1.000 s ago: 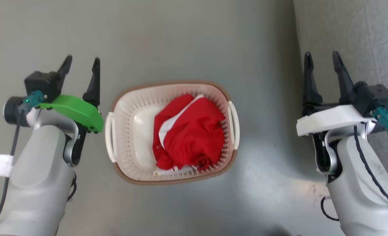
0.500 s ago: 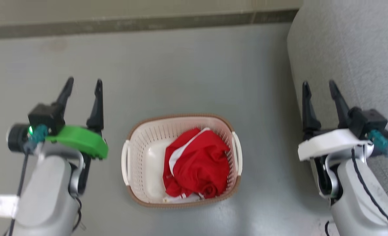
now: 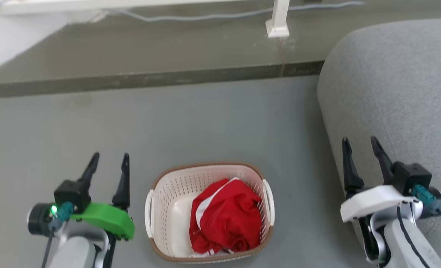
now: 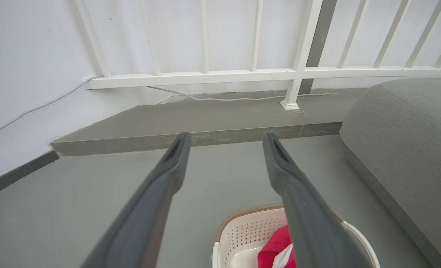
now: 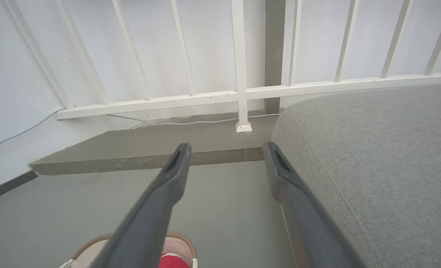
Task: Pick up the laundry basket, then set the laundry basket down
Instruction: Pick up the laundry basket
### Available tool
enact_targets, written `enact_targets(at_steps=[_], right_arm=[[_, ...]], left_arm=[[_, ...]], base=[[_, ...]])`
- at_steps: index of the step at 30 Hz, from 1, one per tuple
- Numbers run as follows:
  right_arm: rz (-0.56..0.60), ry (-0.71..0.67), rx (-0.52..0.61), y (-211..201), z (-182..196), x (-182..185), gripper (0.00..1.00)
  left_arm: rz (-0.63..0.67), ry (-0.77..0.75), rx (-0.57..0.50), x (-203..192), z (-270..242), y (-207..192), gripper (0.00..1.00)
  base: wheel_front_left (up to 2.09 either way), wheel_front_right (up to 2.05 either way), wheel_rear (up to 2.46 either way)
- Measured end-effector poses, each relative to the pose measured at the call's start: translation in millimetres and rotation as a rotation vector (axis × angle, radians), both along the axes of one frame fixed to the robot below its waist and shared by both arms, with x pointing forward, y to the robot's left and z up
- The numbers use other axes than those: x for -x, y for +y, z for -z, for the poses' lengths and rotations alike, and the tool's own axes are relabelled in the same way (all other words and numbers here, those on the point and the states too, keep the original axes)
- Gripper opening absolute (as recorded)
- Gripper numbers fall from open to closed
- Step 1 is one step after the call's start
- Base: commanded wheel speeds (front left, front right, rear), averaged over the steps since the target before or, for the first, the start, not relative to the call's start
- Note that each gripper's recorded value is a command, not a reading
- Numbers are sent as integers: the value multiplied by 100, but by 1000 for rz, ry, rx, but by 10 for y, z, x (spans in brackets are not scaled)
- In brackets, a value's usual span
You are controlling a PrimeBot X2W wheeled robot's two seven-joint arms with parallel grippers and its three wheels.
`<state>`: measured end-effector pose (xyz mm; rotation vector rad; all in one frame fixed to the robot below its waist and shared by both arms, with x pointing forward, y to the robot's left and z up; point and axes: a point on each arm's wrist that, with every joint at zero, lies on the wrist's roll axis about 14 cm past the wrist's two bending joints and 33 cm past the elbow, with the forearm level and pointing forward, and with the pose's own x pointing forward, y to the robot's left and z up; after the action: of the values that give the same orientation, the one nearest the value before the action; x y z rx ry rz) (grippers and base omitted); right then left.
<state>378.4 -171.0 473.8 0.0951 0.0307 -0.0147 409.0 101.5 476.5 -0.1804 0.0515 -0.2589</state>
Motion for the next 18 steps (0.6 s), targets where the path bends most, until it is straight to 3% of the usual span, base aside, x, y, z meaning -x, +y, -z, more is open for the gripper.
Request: enact_targets(at_steps=[18], right_arm=[[2,-30,-8,4,-106,242,100]], left_arm=[[-30,-38,11,338,-149,43,100]], base=[[0,0,0]])
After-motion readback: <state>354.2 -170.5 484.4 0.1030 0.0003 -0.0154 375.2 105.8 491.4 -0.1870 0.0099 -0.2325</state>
